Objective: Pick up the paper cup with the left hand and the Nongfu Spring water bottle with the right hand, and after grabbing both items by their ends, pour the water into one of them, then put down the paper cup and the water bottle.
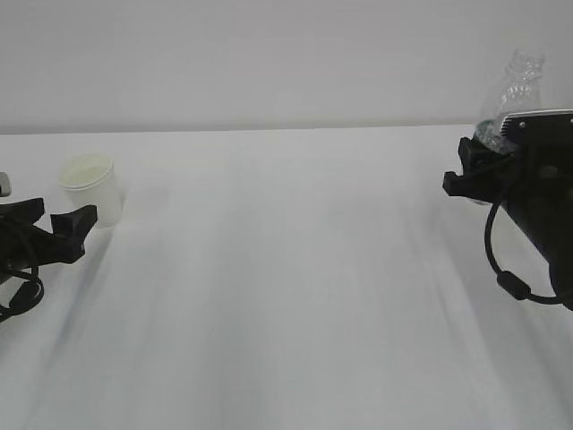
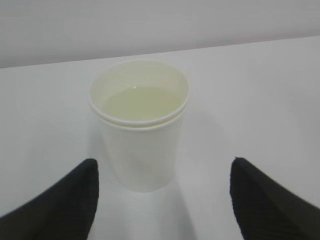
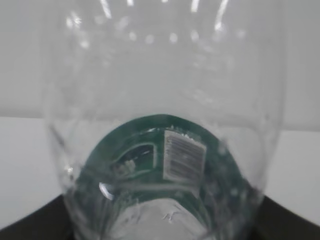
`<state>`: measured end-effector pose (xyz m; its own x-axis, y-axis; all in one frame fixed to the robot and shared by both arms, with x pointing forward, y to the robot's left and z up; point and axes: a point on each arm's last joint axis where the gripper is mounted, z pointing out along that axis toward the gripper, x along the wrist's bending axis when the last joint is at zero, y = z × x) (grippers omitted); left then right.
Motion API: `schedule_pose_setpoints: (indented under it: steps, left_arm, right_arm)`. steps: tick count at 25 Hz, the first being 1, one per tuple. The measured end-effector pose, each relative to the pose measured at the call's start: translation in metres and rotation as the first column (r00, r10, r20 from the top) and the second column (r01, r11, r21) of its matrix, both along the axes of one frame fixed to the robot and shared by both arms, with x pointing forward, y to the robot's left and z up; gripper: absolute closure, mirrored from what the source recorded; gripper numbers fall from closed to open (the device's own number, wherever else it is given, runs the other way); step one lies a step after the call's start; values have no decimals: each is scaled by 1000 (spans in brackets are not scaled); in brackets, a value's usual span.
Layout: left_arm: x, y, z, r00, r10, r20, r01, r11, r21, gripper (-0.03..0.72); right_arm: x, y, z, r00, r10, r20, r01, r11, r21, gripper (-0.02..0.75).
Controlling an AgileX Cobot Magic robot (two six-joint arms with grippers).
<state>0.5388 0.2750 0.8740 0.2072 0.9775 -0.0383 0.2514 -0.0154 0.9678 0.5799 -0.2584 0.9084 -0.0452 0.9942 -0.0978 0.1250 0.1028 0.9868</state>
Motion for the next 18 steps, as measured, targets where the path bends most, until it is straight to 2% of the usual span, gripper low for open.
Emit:
schedule_pose_setpoints:
  steps: [18]
  left_arm:
    - [0, -2, 0, 1000, -25, 0, 25, 1000, 4, 100]
  right_arm:
    - [6, 2, -37, 999, 7, -54, -7, 1000, -3, 332]
